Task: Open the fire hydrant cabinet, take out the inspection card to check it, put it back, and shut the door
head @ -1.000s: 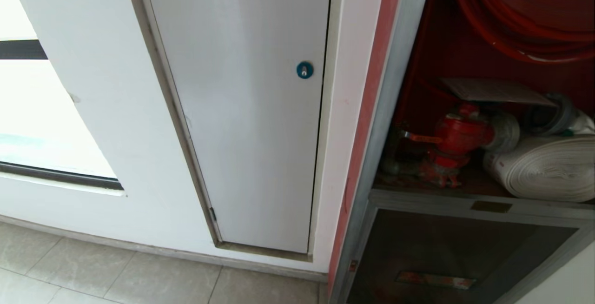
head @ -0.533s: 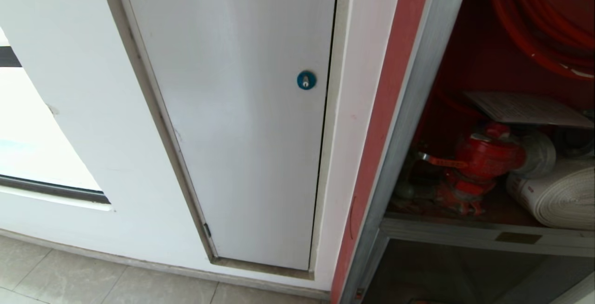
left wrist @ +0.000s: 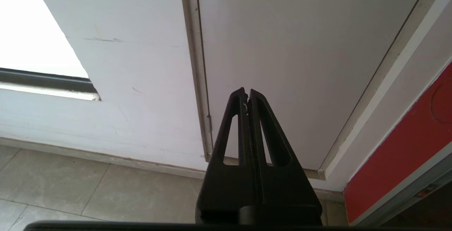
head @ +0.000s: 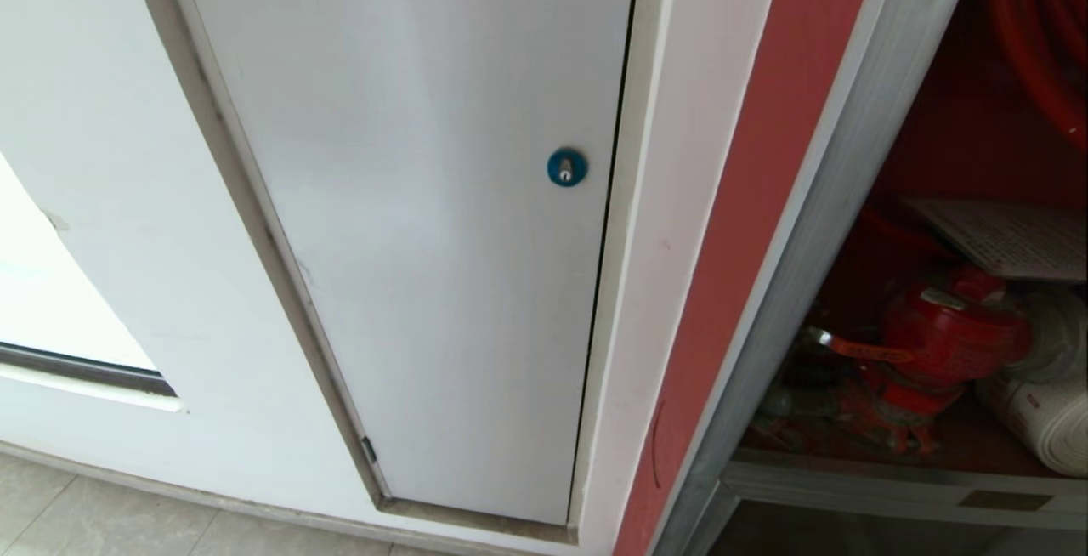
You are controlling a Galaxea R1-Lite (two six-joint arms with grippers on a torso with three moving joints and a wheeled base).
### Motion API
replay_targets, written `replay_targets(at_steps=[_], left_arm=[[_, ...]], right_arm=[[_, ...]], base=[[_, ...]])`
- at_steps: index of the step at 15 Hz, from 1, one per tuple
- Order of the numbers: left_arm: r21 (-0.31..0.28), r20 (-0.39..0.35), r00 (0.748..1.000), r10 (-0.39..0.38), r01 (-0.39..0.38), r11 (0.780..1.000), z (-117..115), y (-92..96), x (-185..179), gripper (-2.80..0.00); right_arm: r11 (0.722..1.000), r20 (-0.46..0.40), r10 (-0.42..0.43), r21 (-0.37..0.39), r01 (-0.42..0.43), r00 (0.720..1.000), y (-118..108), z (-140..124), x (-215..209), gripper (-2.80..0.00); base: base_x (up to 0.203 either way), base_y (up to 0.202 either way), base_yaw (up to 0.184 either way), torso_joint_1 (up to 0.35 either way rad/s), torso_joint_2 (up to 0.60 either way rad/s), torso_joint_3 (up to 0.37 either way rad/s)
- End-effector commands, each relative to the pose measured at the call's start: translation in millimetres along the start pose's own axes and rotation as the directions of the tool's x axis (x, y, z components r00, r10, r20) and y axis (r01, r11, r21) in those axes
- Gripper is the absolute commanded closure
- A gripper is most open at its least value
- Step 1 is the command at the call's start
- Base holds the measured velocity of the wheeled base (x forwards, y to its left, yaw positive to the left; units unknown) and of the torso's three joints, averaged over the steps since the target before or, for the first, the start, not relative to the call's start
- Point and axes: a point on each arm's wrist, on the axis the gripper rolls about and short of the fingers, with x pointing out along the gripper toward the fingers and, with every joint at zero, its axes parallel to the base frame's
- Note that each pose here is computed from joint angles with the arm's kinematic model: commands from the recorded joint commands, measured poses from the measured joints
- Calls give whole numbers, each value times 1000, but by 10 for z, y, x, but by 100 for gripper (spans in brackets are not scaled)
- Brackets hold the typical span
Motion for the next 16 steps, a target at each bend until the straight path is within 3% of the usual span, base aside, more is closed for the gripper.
replay_targets(at_steps=[1,16], left_arm=[[-1,-1,1000,0,0,1000,1,0,1,0],[-1,-1,1000,0,0,1000,1,0,1,0]], right_arm=[[1000,-1,0,1,0,1000,0,2,2,0],[1000,-4,0,-1,0,1000,0,2,2,0]], base=[[0,0,0,0,0,0],[0,0,0,0,0,0]])
